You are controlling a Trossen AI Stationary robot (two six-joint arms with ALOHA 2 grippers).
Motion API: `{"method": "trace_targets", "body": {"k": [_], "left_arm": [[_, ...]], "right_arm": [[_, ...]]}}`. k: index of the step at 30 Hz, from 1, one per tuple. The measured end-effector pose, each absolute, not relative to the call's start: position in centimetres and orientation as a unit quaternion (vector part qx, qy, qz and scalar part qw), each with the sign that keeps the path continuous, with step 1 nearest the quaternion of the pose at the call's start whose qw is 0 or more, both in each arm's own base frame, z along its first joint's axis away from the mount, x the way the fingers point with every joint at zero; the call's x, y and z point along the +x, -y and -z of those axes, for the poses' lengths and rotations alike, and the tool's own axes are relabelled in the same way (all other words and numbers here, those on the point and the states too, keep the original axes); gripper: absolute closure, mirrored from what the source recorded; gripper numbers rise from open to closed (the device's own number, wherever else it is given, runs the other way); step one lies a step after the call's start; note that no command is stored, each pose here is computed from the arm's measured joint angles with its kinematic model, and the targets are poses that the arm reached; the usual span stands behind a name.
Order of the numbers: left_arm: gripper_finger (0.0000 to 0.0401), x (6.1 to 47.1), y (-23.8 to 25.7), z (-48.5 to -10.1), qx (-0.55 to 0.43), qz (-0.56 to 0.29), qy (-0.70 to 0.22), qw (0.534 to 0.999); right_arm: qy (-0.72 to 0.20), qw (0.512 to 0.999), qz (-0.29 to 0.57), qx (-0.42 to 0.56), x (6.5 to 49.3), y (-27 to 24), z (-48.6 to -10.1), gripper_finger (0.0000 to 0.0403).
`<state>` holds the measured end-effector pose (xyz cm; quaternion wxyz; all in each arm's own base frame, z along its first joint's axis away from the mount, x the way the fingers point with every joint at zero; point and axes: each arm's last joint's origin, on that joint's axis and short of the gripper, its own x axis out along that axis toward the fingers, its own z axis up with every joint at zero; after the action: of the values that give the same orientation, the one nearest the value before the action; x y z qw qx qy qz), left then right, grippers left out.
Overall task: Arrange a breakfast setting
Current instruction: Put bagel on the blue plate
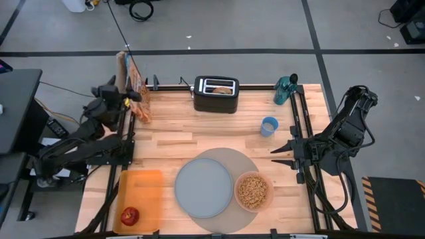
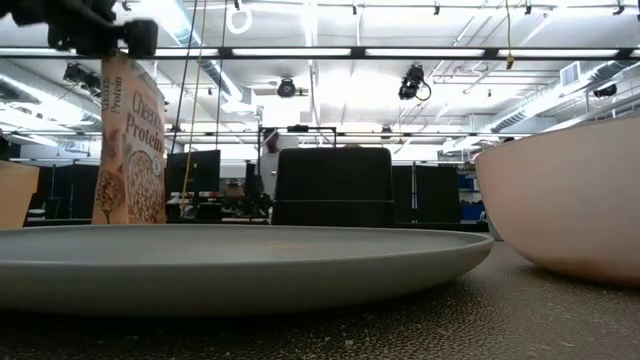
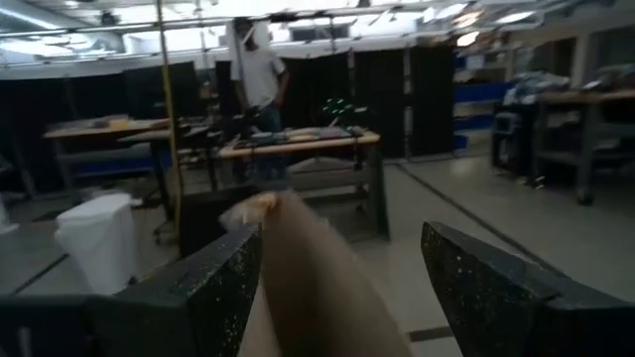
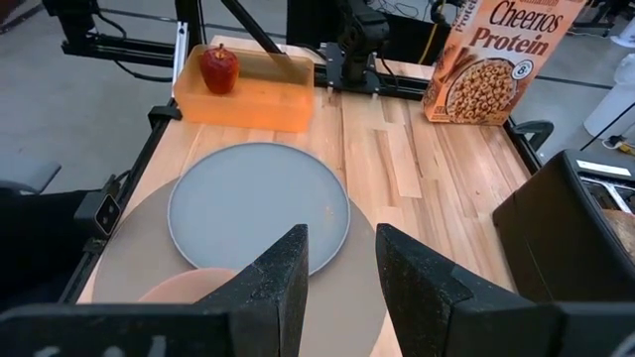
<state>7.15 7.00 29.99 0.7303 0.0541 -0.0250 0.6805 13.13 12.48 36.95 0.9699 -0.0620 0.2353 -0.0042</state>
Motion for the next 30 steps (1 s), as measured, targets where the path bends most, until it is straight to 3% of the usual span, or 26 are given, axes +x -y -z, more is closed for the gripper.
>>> {"method": "trace_targets", "body": {"k": [8, 11, 14, 16, 18, 21, 26, 30], "left_arm": [[0.0117, 6.6, -5.9, -33.7, 0.053, -0.626, 0.074, 0.774], [0.0117, 6.6, -5.4, -34.9, 0.062, -0.561, 0.099, 0.82], [0.0118, 7.2, -4.5, -35.8, 0.09, -0.411, 0.125, 0.899], [0.0123, 7.7, -3.6, -36.1, 0.115, -0.267, 0.141, 0.946], [0.013, 8.1, -2.8, -36.0, 0.119, -0.126, 0.15, 0.973], [0.0143, 8.6, -2.1, -35.8, 0.071, -0.021, 0.141, 0.987], [0.0168, 9.8, -1.8, -33.6, 0.021, 0.028, 0.05, 0.998], [0.0187, 11.1, -1.7, -30.4, -0.003, 0.019, 0.004, 1.0]], "right_arm": [[-0.235, 0.97, 0.005, -0.066, 13.1, -12.5, -37.0, 0.0275], [-0.234, 0.97, 0.007, -0.067, 13.1, -12.5, -37.0, 0.0275], [-0.233, 0.97, 0.009, -0.069, 13.2, -12.4, -37.0, 0.0275], [-0.234, 0.97, 0.012, -0.071, 13.3, -12.3, -37.0, 0.0275], [-0.234, 0.969, 0.014, -0.074, 13.4, -12.2, -37.0, 0.0275], [-0.235, 0.969, 0.02, -0.073, 13.5, -12.0, -37.0, 0.0275], [-0.236, 0.969, 0.027, -0.072, 13.7, -11.9, -37.0, 0.0275], [-0.242, 0.966, 0.04, -0.077, 14.3, -11.8, -36.7, 0.0275]]}}
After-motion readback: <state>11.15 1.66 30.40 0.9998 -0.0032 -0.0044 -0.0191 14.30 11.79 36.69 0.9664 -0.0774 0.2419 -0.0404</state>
